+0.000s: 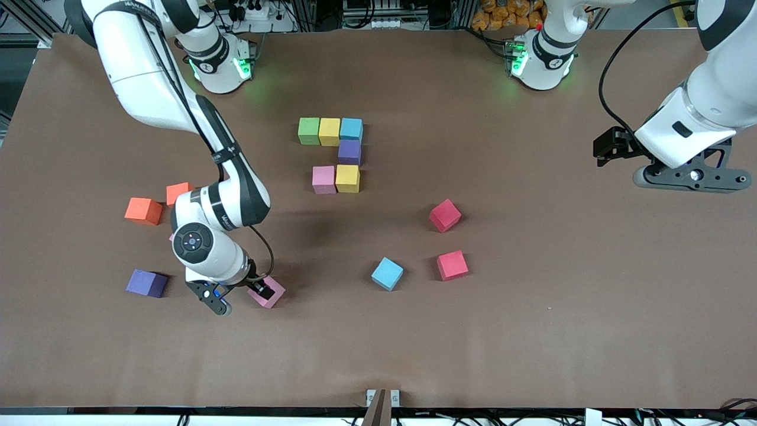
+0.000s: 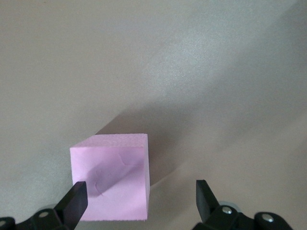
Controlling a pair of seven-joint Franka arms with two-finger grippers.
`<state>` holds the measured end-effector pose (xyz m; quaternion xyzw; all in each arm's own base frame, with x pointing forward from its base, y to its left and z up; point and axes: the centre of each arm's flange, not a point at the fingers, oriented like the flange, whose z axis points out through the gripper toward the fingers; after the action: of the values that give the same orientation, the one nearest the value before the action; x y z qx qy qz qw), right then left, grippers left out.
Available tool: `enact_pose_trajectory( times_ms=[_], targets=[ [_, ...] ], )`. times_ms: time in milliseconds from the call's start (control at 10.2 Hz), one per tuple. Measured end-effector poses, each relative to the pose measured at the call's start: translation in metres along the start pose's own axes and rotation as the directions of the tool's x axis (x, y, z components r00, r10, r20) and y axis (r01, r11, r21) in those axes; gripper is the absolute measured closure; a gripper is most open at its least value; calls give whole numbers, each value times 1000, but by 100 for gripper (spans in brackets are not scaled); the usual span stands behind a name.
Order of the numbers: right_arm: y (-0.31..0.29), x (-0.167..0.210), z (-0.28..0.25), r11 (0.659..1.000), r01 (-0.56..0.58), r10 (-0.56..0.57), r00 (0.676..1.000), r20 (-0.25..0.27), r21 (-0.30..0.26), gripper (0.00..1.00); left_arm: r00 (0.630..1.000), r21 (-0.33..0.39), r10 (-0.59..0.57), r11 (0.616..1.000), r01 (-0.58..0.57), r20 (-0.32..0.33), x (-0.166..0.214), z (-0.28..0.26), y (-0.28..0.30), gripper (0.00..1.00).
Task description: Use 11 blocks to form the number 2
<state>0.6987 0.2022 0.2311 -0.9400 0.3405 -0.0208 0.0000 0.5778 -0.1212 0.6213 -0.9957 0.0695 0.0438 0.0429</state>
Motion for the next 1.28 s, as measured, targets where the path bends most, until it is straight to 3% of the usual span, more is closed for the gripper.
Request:
enact_pose_trajectory(
  times_ms=[589, 1081, 1277],
  targets=[
    [-9, 16, -1, 999, -6, 9, 999, -48, 50, 0, 1000, 0, -1, 1000, 1, 0, 0, 0, 0, 0],
    [-16, 8, 18, 998, 9, -6, 999, -51, 55, 1, 1000, 0, -6, 1000, 6, 1, 0, 0, -3, 0],
    [-18, 4, 18, 998, 14, -11, 999, -51, 55, 30, 1000, 0, -4, 1000, 4, 1, 0, 0, -2, 0]
  ],
)
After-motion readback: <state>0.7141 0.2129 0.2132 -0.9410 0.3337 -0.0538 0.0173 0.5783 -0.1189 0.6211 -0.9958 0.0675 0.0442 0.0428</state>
